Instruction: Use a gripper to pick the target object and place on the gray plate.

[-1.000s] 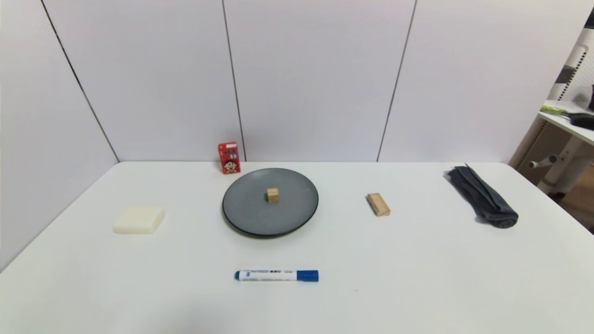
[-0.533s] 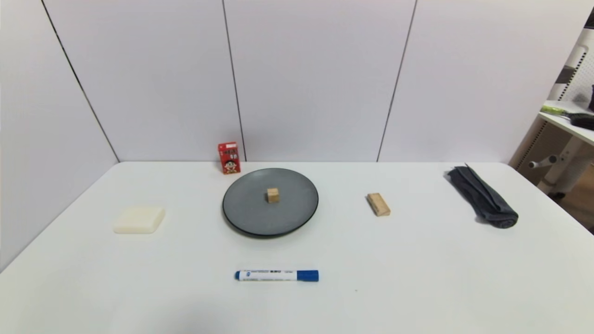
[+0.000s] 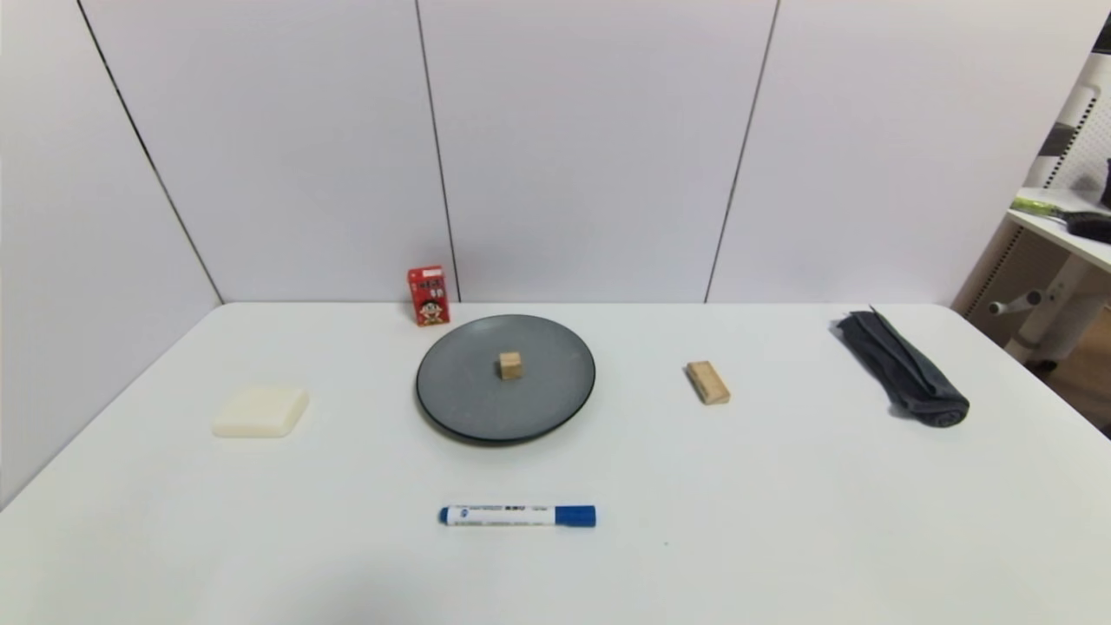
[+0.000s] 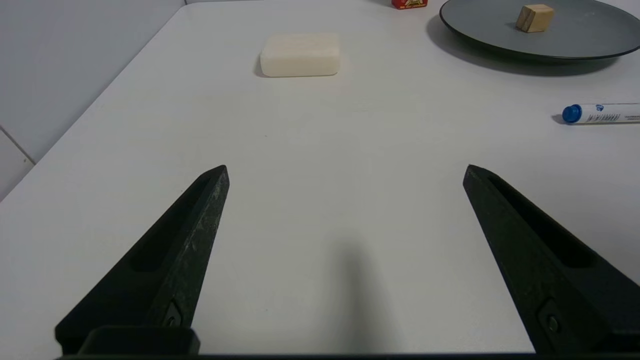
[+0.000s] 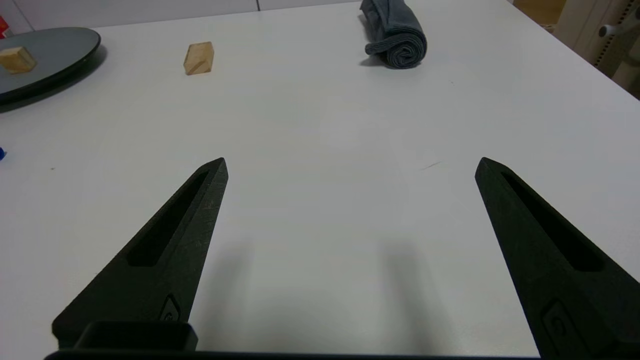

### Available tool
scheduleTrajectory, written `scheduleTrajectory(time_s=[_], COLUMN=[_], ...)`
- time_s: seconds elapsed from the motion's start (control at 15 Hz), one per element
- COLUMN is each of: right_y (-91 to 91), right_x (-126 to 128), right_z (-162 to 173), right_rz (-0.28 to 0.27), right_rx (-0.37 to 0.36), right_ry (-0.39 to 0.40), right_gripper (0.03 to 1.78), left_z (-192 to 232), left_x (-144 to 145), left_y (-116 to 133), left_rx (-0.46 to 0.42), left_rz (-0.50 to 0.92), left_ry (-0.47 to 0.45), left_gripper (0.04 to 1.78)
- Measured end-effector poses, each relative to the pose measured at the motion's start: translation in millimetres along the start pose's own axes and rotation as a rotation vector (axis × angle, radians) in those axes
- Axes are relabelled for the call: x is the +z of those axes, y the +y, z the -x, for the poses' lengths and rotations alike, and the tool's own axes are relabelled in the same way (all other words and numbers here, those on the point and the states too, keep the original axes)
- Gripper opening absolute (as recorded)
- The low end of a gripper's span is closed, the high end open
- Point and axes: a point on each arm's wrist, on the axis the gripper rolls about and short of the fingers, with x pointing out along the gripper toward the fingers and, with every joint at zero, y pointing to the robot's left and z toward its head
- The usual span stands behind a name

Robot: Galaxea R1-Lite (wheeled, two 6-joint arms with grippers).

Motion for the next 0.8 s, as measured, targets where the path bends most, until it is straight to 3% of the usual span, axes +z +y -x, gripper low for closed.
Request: scheduleTrajectory(time_s=[0.8], right_y=[0.0], right_x=[0.2], right_z=[0.1], right_rz=[0.001], right_rx=[-0.001], right_ry=[0.000], right_gripper=[1.71], left_z=[0.1], left_x=[0.0], left_y=[0.0], left_rx=[0.000], left_rz=[0.000], left_ry=[-0.001], left_gripper=[1.69])
